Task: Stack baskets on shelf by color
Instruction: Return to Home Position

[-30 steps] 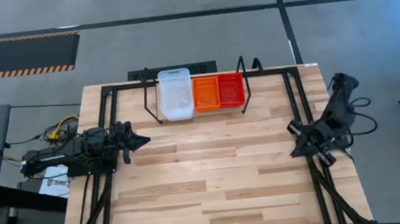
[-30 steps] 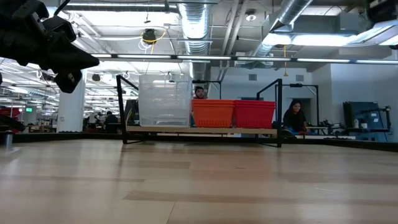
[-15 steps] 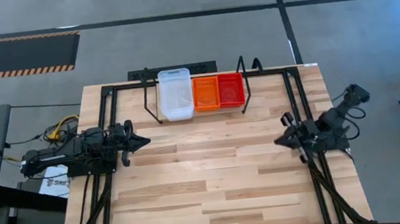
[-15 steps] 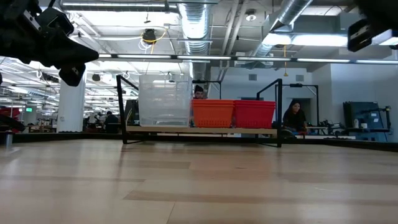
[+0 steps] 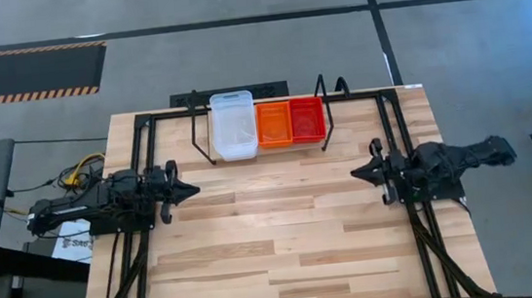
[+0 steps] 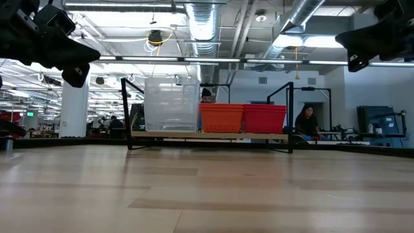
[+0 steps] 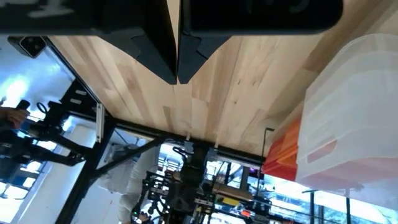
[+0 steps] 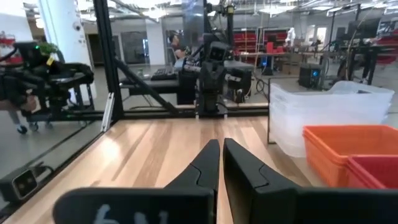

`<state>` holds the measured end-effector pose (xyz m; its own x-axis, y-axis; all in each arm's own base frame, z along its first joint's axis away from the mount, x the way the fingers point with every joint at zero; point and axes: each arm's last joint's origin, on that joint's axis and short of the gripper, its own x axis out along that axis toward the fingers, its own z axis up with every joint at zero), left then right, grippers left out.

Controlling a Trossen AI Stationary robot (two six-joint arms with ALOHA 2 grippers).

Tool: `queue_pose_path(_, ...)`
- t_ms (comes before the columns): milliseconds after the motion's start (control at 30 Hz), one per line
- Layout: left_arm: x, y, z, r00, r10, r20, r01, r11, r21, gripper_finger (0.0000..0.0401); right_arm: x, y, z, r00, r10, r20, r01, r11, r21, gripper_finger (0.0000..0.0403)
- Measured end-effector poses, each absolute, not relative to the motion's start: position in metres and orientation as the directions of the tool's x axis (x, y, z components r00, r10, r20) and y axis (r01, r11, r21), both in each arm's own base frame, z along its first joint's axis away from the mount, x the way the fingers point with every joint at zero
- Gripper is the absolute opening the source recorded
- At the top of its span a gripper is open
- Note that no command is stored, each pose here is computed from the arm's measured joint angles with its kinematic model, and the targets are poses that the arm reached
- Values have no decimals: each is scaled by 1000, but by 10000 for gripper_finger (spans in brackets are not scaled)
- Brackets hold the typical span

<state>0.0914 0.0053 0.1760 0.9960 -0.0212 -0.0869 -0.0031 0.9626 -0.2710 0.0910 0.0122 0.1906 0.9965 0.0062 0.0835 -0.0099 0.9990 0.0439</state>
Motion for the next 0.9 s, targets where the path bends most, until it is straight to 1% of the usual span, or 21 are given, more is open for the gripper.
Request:
queue_pose_path(200,91,6,176,996,-13,-86,-5,978,-210,0,92,4,190,997,-1,81,0,1000,19,43)
queue_pose_path(400,94,6,173,998,-1,-56,-10,979,-206,0,92,1,189,997,-9,77,11,1000,-28,43)
queue_pose_path(567,94,6,173,998,-1,-56,-10,982,-188,0,92,1,190,997,-14,78,17,999,-32,43)
queue_pose_path(800,94,6,173,998,-22,-55,15,992,-123,0,93,1,185,999,-14,35,15,999,-29,43)
queue_pose_path(900,94,6,173,998,-20,-58,13,993,-118,0,93,1,182,1000,-14,-4,14,999,-36,43)
